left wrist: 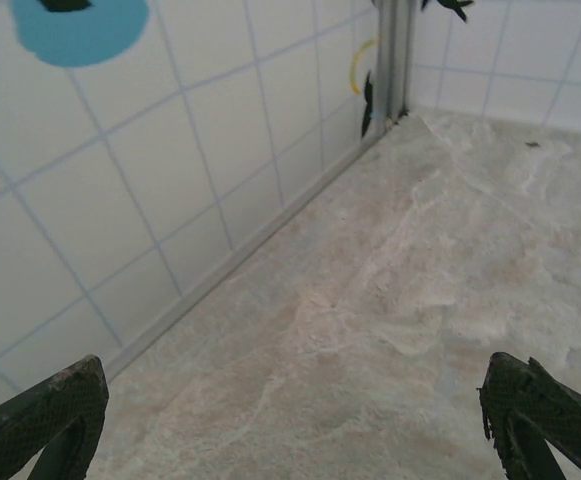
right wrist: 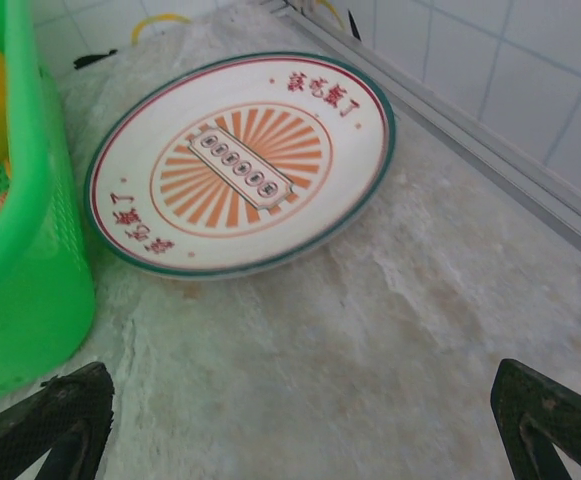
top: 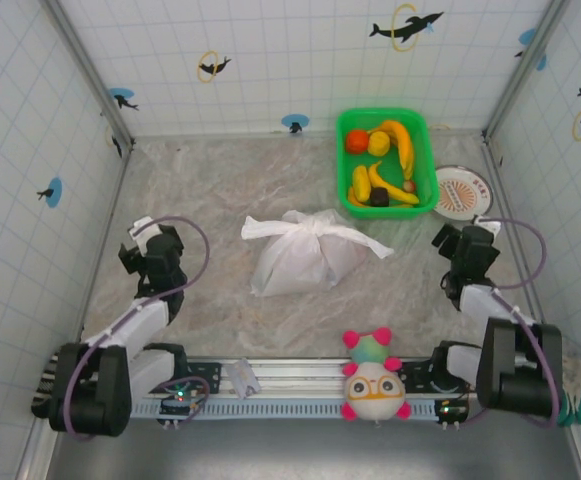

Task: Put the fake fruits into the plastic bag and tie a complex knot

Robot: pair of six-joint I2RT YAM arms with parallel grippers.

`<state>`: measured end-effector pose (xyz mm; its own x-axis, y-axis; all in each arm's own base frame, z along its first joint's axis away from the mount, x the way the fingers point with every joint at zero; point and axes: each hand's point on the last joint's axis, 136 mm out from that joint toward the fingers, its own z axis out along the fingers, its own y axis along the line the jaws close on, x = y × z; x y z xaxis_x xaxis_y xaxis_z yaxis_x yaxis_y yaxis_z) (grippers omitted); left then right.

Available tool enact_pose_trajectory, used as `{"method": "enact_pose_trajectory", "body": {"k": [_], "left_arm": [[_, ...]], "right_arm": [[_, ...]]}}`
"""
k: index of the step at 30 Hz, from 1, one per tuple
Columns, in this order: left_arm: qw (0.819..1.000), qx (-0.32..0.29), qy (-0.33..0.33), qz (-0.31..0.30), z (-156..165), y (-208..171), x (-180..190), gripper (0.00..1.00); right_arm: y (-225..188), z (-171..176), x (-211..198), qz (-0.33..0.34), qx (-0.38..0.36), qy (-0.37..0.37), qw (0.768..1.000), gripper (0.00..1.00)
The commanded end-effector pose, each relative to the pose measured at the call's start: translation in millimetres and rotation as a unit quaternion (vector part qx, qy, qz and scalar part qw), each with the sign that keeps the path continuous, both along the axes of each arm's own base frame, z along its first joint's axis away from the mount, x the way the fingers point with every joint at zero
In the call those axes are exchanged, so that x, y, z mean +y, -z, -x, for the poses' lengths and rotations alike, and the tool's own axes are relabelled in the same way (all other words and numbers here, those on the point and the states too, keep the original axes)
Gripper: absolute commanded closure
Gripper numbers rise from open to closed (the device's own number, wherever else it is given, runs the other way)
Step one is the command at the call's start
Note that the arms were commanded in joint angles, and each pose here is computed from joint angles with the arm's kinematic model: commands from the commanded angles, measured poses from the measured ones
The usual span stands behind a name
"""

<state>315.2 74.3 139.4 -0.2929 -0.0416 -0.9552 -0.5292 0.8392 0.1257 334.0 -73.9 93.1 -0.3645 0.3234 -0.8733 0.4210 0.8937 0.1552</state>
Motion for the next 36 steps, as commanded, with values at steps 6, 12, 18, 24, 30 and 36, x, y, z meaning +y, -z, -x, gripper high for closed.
{"method": "enact_pose_trajectory", "body": {"k": [6, 12, 18, 24, 30, 36], "left_arm": [[0.986, -0.076, 0.149, 0.002, -32, -14, -39, 0.03], [0.969, -0.088, 0.229, 0.008, -52, 1, -62, 0.03], [0.967, -0.078, 0.241, 0.008, -58, 13, -65, 0.03], [0.968, -0.070, 0.240, 0.017, -62, 15, -63, 0.02], [0.968, -0.070, 0.240, 0.016, -62, 15, -63, 0.02], [0.968, -0.070, 0.239, 0.016, -62, 15, -63, 0.02]], "right_arm": [[-34, -47, 35, 0.095, -0.099, -0.077, 0.988, 0.00], [-32, -37, 48, 0.099, -0.138, -0.114, 0.979, 0.00], [-27, -48, 43, 0.098, -0.111, -0.102, 0.984, 0.00], [-27, -49, 44, 0.100, -0.103, -0.100, 0.985, 0.00], [-27, -47, 46, 0.110, -0.100, -0.096, 0.984, 0.00], [-26, -48, 46, 0.108, -0.099, -0.098, 0.984, 0.00]]}}
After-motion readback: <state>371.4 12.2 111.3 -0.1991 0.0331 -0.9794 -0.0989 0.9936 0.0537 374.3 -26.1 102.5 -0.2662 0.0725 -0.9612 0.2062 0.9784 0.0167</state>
